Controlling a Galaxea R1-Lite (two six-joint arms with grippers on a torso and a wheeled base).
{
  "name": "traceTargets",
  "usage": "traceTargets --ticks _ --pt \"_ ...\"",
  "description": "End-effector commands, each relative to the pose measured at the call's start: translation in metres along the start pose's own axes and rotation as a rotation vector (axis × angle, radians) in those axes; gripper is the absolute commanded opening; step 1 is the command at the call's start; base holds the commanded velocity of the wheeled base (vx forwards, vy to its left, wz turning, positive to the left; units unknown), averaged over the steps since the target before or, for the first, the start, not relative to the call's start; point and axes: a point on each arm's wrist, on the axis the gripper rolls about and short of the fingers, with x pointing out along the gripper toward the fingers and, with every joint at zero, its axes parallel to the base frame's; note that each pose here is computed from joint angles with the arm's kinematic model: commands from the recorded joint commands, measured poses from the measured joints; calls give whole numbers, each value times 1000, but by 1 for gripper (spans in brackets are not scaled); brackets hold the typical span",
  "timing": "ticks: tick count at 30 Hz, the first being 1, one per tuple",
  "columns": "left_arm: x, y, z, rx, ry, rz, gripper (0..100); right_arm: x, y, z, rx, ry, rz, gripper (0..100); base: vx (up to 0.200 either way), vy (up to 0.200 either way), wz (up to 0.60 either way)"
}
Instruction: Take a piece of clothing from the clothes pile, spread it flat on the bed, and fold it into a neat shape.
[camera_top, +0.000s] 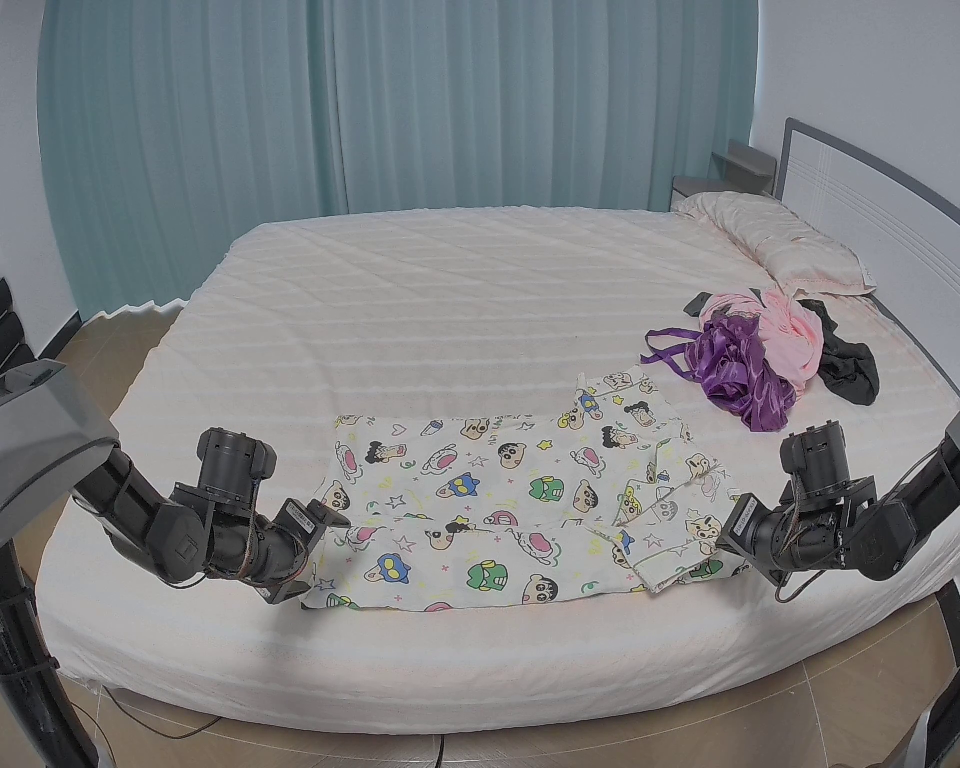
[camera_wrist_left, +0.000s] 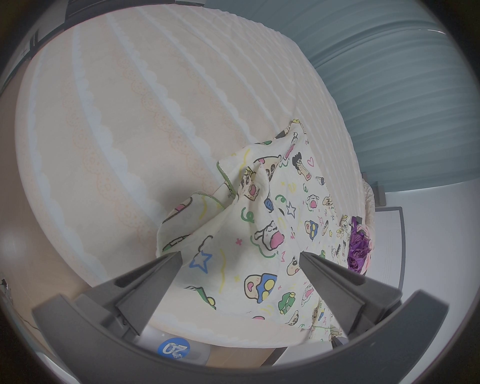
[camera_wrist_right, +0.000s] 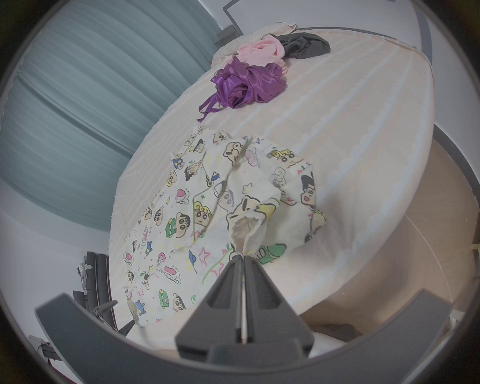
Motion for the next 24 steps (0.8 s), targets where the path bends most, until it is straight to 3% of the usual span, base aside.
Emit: traceTargets --ticks 1,10,17,24 --pt "1 0 0 -1 1 1 100 -4 -4 -4 -2 10 -8 100 0 0 0" --pt "0 0 0 -3 12 -7 100 -51 -9 -20 -66 15 60 100 0 0 0" --pt "-1 1 -2 6 14 -1 100 -19 -12 -22 -58 54 14 100 0 0 0" --pt "-5 -2 -1 36 -42 -30 100 -6 -18 -21 -37 30 79 100 0 0 0"
